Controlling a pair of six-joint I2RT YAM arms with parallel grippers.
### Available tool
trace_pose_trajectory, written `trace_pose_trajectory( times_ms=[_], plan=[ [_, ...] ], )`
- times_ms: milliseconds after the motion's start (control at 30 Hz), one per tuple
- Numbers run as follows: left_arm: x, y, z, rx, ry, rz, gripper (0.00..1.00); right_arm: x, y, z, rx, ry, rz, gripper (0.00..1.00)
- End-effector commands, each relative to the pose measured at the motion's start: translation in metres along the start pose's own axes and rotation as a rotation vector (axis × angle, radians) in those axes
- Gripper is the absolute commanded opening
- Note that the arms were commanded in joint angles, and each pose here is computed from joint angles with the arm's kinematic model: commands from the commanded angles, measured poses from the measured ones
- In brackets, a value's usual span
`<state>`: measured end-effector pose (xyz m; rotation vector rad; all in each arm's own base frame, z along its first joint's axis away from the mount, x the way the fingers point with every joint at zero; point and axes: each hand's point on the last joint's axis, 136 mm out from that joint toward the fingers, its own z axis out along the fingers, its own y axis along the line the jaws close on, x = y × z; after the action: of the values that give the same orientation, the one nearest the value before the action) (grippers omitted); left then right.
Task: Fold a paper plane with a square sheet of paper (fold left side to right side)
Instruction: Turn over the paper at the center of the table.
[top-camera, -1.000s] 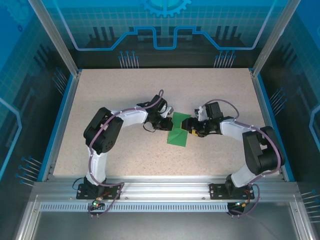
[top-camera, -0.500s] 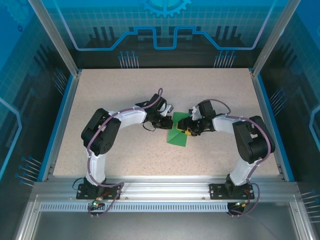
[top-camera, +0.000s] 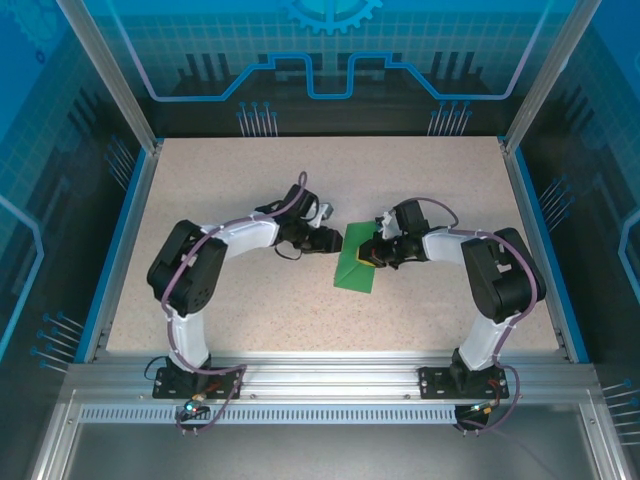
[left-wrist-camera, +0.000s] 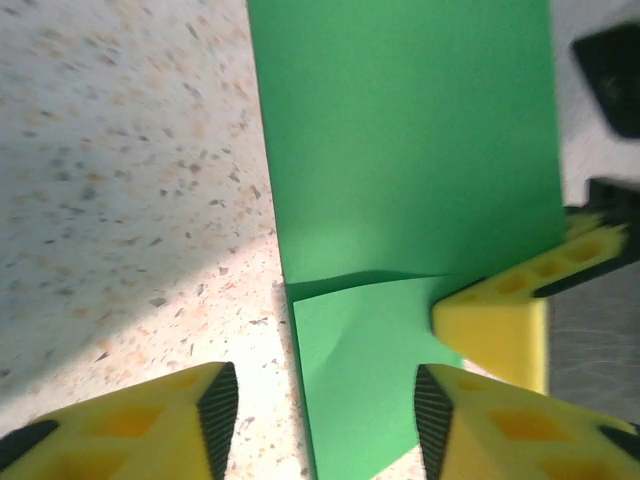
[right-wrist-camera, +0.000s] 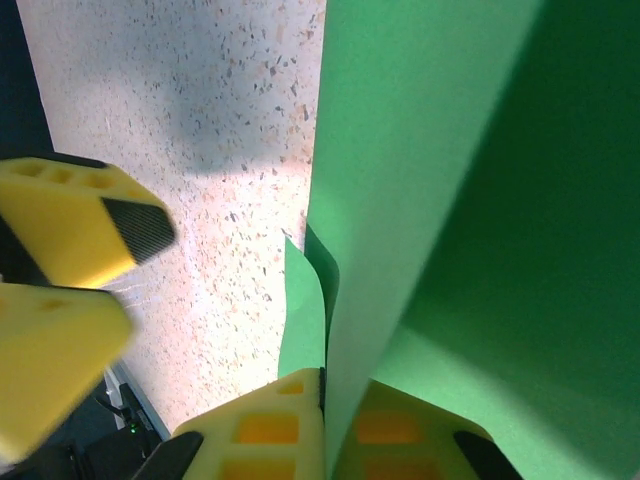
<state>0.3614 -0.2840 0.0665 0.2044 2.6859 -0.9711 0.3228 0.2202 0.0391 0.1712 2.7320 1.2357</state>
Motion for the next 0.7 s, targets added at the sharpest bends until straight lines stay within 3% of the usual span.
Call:
trace_pose_trajectory(
  times_ms=[0, 200, 400, 667],
  plan=[
    [-0.019, -0.014, -0.033, 0.1, -0.1, -0.033, 0.6, -0.011, 0.021, -0.014, -0.046, -0.043, -0.075, 0.04],
    [-0.033, -0.01, -0.081, 0.193, -0.248, -0.098, 0.78, -0.022, 0.038, -0.04, -0.085, -0.107, -0.16, 0.03],
    [-0.05, -0.021, -0.128, 0.311, -0.389, -0.079, 0.99, -0.049, 0.068, -0.083, -0.143, -0.23, -0.276, 0.04],
    [-0.059, -0.063, -0.17, 0.485, -0.469, 0.005, 0.99, -0.071, 0.114, -0.144, -0.304, -0.358, -0.436, 0.04]
  ],
)
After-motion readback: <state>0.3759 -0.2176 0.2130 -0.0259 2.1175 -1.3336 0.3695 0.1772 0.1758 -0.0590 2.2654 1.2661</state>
